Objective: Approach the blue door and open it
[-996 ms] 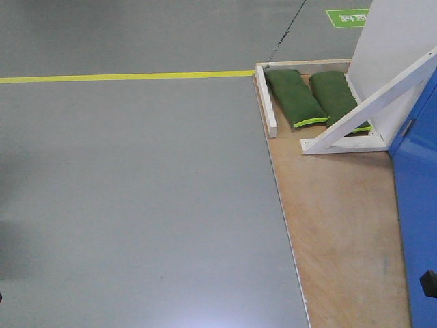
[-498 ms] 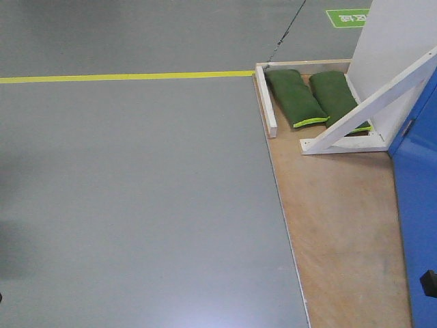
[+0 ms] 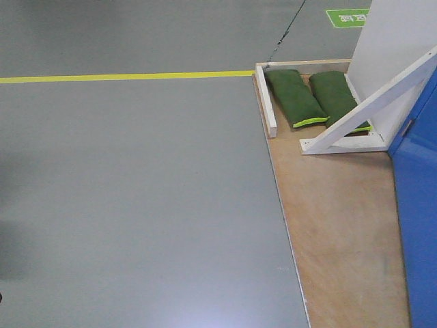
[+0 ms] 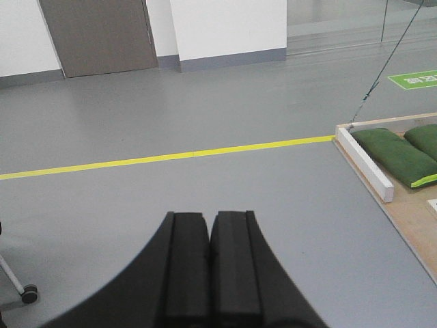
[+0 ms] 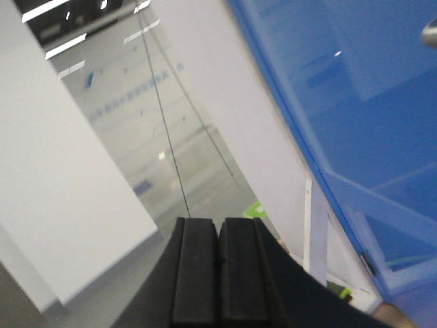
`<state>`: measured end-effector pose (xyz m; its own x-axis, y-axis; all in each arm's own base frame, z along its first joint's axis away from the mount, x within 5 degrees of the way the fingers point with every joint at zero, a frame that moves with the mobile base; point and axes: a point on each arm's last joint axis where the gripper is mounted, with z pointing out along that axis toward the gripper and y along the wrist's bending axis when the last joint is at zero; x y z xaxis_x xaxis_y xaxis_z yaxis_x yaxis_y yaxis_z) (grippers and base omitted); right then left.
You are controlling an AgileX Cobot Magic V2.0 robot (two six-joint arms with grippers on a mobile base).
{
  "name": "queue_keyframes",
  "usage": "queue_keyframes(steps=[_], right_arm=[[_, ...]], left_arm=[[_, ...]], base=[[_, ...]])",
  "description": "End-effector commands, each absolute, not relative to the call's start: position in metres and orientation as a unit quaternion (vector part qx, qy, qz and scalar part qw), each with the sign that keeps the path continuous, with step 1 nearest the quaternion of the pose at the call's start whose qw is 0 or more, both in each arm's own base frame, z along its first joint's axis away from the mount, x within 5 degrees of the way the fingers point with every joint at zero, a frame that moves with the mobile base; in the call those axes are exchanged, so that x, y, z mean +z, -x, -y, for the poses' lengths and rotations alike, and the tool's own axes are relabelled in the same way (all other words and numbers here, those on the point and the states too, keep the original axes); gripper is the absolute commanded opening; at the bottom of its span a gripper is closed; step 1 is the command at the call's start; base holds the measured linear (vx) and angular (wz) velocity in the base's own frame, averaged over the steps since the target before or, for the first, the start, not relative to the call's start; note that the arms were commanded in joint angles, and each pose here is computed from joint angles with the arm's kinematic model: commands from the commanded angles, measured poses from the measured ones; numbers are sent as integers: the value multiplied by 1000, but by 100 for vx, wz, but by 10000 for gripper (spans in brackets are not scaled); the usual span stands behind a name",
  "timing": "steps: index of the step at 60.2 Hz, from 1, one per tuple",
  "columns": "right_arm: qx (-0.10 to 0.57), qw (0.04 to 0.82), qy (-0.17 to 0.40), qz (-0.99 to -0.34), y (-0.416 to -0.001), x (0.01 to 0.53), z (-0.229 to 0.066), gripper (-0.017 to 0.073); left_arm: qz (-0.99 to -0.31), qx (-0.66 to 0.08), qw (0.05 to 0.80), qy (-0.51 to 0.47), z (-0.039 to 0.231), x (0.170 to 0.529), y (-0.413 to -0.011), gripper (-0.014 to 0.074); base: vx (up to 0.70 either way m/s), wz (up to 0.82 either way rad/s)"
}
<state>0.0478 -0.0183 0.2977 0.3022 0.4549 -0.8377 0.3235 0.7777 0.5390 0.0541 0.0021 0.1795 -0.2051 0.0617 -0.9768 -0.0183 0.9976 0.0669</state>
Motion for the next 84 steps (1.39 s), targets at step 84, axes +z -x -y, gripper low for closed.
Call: queue_keyframes(steps=[84], right_arm=[[-81,785,-592,-163,-43,427,154,2]], left_arm=[[-748,26,663,-14,-1,186,-55,70]], base=[[0,0]])
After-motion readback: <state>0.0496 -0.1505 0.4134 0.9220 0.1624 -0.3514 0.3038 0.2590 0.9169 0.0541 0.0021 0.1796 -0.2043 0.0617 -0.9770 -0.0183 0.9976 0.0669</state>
